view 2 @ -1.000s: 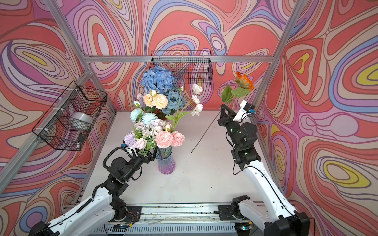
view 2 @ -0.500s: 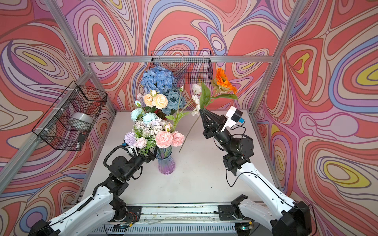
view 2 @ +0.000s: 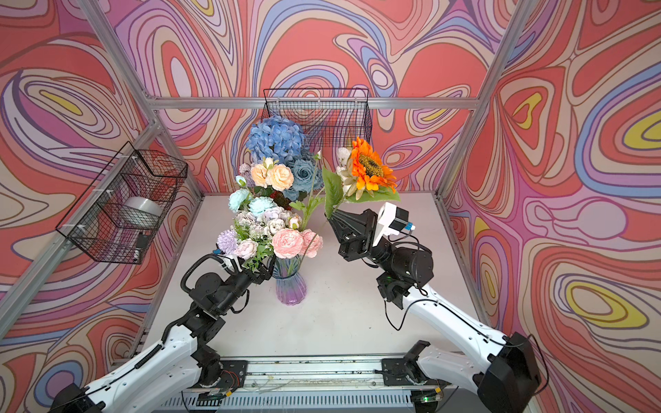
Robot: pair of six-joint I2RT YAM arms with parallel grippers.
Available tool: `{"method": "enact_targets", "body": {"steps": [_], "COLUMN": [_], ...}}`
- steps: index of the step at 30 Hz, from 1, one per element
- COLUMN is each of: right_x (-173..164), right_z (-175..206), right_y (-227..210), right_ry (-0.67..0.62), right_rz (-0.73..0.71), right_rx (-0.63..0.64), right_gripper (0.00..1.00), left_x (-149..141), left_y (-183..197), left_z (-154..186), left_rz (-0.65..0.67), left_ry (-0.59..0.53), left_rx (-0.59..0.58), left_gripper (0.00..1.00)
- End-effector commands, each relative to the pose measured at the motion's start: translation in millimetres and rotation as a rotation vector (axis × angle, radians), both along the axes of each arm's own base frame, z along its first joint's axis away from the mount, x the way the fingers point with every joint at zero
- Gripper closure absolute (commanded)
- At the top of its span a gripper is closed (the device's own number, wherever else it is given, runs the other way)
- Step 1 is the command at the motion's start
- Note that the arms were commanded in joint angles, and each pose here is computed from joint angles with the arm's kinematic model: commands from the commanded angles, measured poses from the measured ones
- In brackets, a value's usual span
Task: Arrange flowers in a vase
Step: Place the flower in the vase.
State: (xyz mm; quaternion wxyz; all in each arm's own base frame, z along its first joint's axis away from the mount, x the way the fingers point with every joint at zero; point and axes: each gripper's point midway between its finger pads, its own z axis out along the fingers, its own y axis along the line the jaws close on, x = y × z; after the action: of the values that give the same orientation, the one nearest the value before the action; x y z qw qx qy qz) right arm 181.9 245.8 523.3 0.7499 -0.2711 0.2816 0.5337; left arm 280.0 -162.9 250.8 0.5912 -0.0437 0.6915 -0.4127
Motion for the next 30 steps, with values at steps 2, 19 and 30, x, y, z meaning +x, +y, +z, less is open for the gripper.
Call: {"method": "enact_targets", "body": {"steps": [2, 19, 30], "right_x": [-19.0, -7.4, 29.9], "right_z": [2.5, -40.3, -107.7], "right_y": [5.8, 49.2, 73.7], "right_ry": [-0.131, -0.142, 0.136], "right_rz": [0.013, 0.033, 0.013], "right_rx": [0.029, -0.044, -0.224], "right_gripper": [1.00, 1.00, 1.00], "left_x": [-1.0, -3.2, -3.8], "left_y": [-2.4, 0.8, 2.9], "left_z": [20.6, 19.3, 20.3], "left_rz": [-0.012, -0.001, 0.008], "left_ry": [-0.046, -0.048, -0.052], "left_rx": [-0.032, -0.025, -0.022], "left_gripper": [0.00, 0.00, 0.00]}}
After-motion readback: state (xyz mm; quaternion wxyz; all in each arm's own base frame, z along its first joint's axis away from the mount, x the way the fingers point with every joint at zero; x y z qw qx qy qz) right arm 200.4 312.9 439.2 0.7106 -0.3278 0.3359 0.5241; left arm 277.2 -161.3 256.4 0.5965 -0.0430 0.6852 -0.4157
